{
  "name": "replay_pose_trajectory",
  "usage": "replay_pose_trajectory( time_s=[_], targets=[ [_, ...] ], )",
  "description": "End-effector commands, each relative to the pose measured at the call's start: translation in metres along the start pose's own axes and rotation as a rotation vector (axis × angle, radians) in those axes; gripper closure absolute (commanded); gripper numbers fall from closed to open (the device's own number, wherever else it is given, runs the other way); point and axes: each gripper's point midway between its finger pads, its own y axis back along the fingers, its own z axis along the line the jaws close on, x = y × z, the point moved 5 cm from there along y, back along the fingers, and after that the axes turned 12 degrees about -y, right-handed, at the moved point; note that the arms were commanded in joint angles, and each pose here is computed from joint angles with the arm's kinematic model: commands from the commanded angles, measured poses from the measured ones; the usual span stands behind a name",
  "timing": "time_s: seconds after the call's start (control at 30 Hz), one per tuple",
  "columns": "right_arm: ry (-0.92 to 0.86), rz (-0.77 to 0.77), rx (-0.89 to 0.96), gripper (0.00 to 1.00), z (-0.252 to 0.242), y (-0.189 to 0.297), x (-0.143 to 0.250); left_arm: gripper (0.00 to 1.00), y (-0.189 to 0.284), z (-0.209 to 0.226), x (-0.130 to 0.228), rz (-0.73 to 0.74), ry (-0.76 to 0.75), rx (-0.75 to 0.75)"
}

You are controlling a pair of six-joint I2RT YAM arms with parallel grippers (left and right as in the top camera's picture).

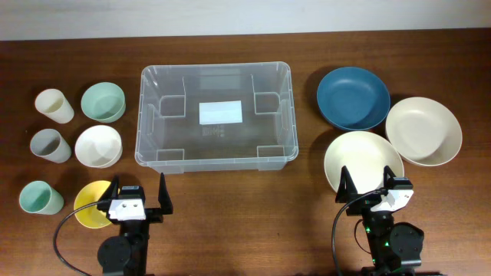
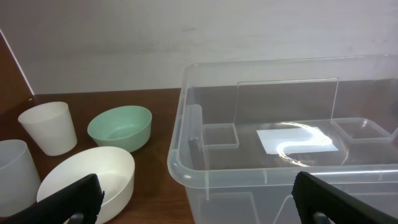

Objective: Pack container

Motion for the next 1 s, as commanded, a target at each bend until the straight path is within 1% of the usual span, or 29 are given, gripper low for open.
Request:
replay_pose_trajectory(
  time_s=[0.0,0.03,0.17,0.3,0.4,0.47,0.5,0.53,0.6,0.67,0.73,0.77,0.87,0.9,0.97],
  targets=[
    [-0.007,-0.008,-0.025,0.01,0.004,0.0,-0.001,0.01,0.0,-0.001,0.002,-0.002,-0.008,0.007],
    [-0.066,0.001,-0.03,0.01,0.004,0.0,0.001,0.01,0.0,-0.001,0.002,-0.002,-0.008,0.007],
    [-0.137,0.017,-0.029,0.01,0.004,0.0,0.004,0.01,0.0,-0.001,0.002,-0.002,-0.008,0.007],
    [-0.136,0.013,-0.048,0.01,0.006,0.0,0.002,0.01,0.0,-0.001,0.002,-0.002,-0.008,0.007],
    [-0.094,-0.073,-0.22,0.01,0.031,0.005,-0.02,0.01,0.0,-0.001,0.002,-0.002,-0.008,0.007],
    [-0.023,-0.13,-0.252,0.01,0.04,0.01,-0.037,0.01,0.0,-0.001,0.002,-0.002,-0.008,0.007],
    [0.03,-0.158,-0.239,0.01,0.043,0.013,-0.049,0.01,0.0,-0.001,0.002,-0.002,-0.008,0.007],
    [0.042,-0.167,-0.222,0.01,0.043,0.014,-0.054,0.0,0.0,-0.001,0.002,-0.002,-0.008,0.007],
    [0.046,-0.187,-0.11,0.01,0.037,0.017,-0.075,0.01,0.0,-0.001,0.002,-0.002,-0.008,0.007],
    [0.036,-0.175,0.016,0.01,0.032,0.02,-0.096,0.01,0.0,-0.001,0.002,-0.002,-0.008,0.007],
    [0.088,-0.111,0.111,0.01,0.031,0.02,-0.113,0.01,0.0,-0.001,0.002,-0.002,-0.008,0.007],
    [0.145,-0.019,0.167,0.01,0.032,0.017,-0.123,0.01,0.0,-0.001,0.002,-0.002,-0.008,0.007],
    [0.208,0.212,0.271,0.01,0.033,0.002,-0.133,0.01,0.0,-0.001,0.002,-0.002,-0.008,0.007],
    [0.227,0.347,0.307,0.01,0.032,-0.014,-0.133,0.01,0.0,-0.001,0.002,-0.002,-0.008,0.007],
    [0.217,0.512,0.289,0.01,0.036,-0.033,-0.122,0.01,0.0,-0.001,0.002,-0.002,-0.008,0.007]
  ],
)
